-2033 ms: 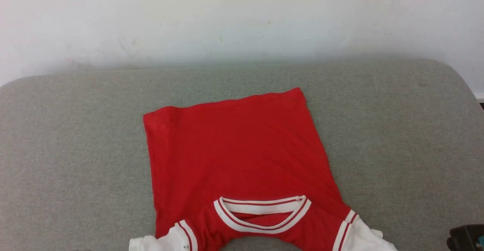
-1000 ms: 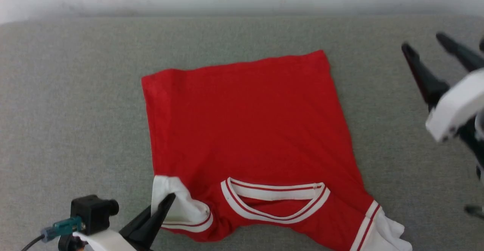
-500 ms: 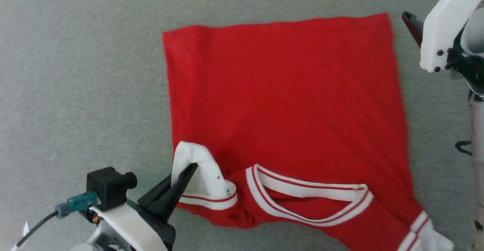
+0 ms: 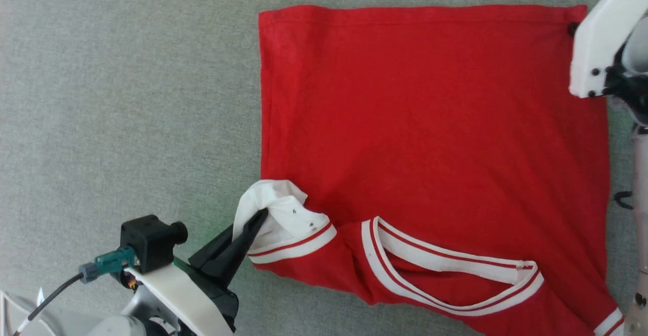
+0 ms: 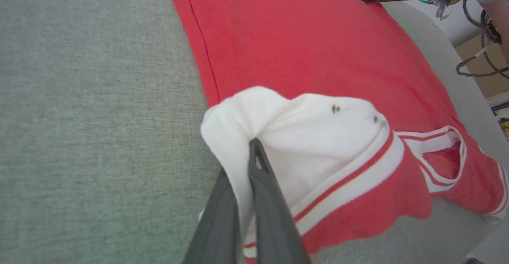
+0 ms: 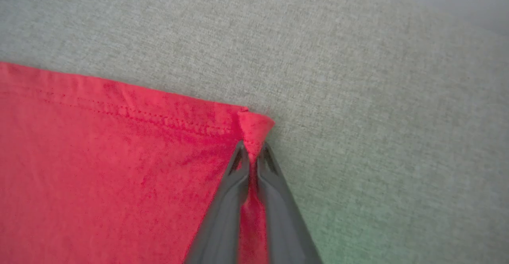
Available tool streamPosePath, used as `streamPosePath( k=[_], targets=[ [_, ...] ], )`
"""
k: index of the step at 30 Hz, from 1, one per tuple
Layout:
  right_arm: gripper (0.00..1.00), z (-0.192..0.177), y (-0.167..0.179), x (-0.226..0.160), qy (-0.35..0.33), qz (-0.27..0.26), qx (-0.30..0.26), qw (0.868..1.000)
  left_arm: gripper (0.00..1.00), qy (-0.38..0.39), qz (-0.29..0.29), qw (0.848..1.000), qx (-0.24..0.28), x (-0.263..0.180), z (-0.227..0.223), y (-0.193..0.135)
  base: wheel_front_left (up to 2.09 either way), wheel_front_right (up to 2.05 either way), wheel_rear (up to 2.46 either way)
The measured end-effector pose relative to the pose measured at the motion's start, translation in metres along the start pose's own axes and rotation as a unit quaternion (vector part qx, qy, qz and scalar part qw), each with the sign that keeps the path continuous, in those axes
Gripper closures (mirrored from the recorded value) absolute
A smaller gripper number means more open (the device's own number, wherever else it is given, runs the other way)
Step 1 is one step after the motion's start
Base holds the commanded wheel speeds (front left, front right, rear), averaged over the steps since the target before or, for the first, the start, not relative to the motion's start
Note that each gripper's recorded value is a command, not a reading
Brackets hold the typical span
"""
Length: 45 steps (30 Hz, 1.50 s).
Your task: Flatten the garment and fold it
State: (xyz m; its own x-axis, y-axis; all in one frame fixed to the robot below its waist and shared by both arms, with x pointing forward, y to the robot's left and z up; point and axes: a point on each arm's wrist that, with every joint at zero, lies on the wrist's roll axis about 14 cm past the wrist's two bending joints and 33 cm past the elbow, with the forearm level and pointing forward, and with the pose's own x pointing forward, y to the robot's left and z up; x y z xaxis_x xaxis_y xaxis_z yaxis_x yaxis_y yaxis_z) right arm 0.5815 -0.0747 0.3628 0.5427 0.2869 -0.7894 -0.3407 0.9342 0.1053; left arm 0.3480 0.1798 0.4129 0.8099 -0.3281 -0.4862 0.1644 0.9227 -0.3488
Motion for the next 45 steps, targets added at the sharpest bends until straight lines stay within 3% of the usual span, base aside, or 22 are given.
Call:
streamPosePath(
  k=[8, 13, 18, 25, 29, 34, 40, 45],
  targets=[
    [1.00, 0.023, -0.001, -0.026, -0.082, -0.008, -0.018, 0.996, 1.00, -0.018, -0.007, 1.000, 0.019, 0.000, 0.012, -0.003, 0.00, 0.00, 0.00],
    [1.00, 0.041, -0.010, -0.074, -0.162, -0.018, -0.015, 0.986, 1.00, -0.034, -0.013, 0.999, 0.028, -0.007, 0.019, -0.011, 0.00, 0.00, 0.00],
    [1.00, 0.029, -0.034, -0.134, -0.215, -0.054, 0.009, 0.975, 1.00, -0.039, -0.018, 0.999, 0.031, -0.019, 0.019, -0.022, 0.00, 0.00, 0.00],
    [1.00, -0.047, -0.064, -0.207, -0.220, -0.113, 0.091, 0.965, 1.00, -0.048, -0.041, 0.997, 0.042, -0.029, 0.022, -0.042, 0.00, 0.00, 0.00],
    [1.00, -0.110, -0.071, -0.239, -0.192, -0.145, 0.150, 0.959, 1.00, -0.051, -0.056, 0.996, 0.050, -0.031, 0.022, -0.053, 0.00, 0.00, 0.00],
    [1.00, -0.172, -0.073, -0.262, -0.142, -0.171, 0.186, 0.957, 1.00, -0.046, -0.067, 0.995, 0.049, -0.035, 0.018, -0.061, 0.00, 0.00, 0.00],
    [1.00, -0.236, -0.061, -0.253, -0.099, -0.155, 0.242, 0.953, 1.00, -0.041, -0.078, 0.995, 0.045, -0.039, 0.013, -0.070, 0.00, 0.00, 0.00],
    [1.00, -0.263, -0.042, -0.226, -0.090, -0.124, 0.278, 0.948, 1.00, -0.030, -0.085, 0.995, 0.046, -0.040, 0.006, -0.076, 0.00, 0.00, 0.00]
  ],
)
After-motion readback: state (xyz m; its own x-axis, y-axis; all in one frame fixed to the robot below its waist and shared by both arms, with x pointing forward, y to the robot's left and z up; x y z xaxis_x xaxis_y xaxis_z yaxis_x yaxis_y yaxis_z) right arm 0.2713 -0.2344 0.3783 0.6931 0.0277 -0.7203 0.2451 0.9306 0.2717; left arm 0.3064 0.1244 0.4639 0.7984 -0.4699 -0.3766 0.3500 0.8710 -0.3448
